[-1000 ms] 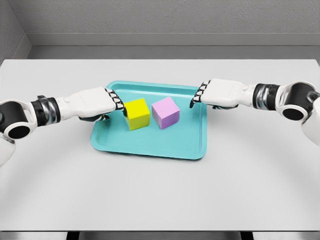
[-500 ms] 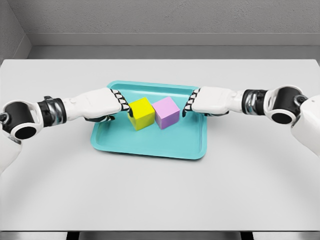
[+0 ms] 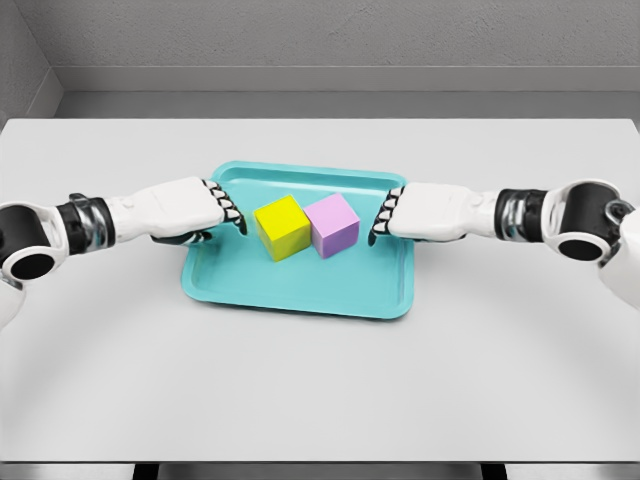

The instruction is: Push two cubes

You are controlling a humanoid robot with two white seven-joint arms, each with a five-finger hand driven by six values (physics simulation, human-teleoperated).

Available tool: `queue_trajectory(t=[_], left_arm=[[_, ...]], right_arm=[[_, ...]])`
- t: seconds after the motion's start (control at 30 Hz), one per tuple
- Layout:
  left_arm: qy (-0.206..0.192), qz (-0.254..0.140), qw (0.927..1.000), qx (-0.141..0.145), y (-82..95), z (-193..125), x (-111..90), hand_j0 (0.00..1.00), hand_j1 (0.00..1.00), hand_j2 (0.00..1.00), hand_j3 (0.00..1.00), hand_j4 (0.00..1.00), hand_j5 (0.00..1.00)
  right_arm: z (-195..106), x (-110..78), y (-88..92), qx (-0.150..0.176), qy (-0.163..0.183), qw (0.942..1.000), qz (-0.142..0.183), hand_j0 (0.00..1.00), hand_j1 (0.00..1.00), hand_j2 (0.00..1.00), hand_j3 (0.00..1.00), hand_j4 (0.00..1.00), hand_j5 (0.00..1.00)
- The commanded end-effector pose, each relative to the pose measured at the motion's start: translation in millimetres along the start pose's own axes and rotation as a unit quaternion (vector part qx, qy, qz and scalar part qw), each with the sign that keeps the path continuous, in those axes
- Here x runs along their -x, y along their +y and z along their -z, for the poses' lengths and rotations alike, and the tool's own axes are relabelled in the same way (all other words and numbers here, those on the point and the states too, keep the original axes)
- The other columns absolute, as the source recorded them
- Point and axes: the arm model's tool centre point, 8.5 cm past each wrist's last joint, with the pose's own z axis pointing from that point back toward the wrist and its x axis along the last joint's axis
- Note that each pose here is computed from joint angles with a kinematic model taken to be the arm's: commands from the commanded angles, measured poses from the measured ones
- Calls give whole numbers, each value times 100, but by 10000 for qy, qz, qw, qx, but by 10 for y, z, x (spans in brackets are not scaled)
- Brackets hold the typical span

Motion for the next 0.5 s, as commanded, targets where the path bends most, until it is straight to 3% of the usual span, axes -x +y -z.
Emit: queue_trajectory(t=[0.0,0.13,0.47], left_arm=[[67,-7,10000,15,1,-61,45,64,64,64,64,64,64],[95,-14,10000,8,9,-74,69,64,64,64,64,64,64],[294,-54,9995,27,15,-234,212,64,64,64,64,64,64]], right_arm=[[-47,-31,-45,48,-26,10000,-65,72,72,72,72,72,72],[-73,-87,-112,125,-108,9998,-128,72,72,72,72,72,72],[65,-273,-33,107,-383,9992,-48,72,72,72,72,72,72]])
